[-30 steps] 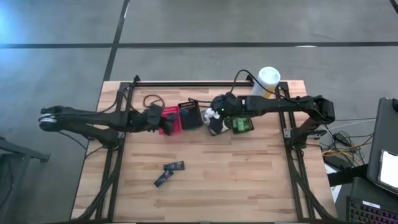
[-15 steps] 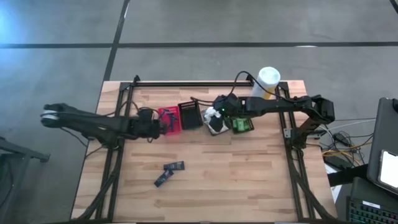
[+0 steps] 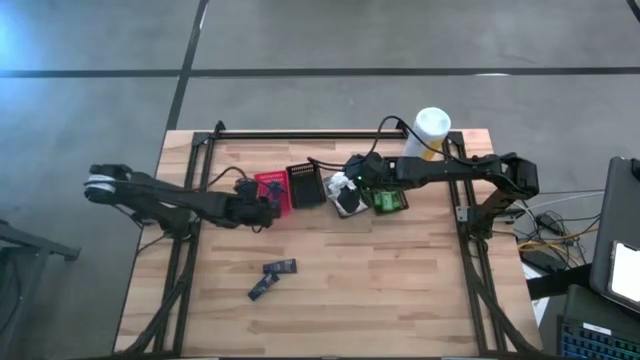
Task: Pick & Place Travel size toiletries
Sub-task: Put the razor into the red bin, then put the shave cream into the left black bin
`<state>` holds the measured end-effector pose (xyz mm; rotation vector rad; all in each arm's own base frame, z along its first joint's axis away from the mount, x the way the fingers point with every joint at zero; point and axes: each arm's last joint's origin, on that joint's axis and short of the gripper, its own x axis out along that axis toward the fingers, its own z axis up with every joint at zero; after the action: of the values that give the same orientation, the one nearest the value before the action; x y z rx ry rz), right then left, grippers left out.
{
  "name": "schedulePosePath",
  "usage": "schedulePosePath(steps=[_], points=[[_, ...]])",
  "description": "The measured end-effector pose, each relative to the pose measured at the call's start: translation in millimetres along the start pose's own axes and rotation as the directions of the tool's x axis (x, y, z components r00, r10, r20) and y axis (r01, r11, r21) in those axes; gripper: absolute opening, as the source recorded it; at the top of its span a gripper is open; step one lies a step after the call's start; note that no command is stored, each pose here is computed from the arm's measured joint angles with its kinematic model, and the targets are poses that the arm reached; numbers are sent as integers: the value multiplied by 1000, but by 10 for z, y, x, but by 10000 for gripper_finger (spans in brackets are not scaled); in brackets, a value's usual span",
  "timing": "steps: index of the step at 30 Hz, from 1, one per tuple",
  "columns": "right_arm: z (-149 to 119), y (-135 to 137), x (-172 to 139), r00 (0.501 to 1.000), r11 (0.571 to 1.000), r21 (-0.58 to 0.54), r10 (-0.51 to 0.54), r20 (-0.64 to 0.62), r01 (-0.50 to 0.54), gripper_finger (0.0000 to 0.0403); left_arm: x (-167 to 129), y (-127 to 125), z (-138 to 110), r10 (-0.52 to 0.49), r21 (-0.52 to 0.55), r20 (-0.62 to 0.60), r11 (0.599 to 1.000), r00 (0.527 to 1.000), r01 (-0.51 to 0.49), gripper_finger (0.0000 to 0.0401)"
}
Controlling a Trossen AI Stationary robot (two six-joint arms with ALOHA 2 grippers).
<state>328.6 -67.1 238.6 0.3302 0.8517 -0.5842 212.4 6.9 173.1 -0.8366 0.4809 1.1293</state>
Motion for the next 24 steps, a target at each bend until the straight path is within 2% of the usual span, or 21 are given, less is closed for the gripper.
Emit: schedulePosePath(steps=[5,11,15,17,20,22,24], points=[[-3,-3,0,1000,1000,-5,-1,-3,1,288,41,-10,-28,19,-27,-2,999,1000,-20,83],[-3,-3,-1,1000,1000,-8,-1,-3,1,306,-19,-79,28,-18,-47,-5,999,1000,18,116],[-29,8,9,998,998,-18,57,-36,-57,316,-114,-140,97,-75,8,-46,997,996,75,136],[-56,15,19,994,995,-20,93,-60,-94,319,-175,-169,135,-114,82,-81,989,990,121,143],[-96,35,35,989,992,-21,122,-84,-124,318,-254,-186,165,-175,281,-162,935,971,215,146],[-119,45,41,985,990,-10,140,-98,-141,313,-295,-180,166,-214,403,-241,865,947,298,147],[-130,72,36,983,988,19,155,-103,-154,307,-321,-149,143,-241,474,-340,791,909,387,147]])
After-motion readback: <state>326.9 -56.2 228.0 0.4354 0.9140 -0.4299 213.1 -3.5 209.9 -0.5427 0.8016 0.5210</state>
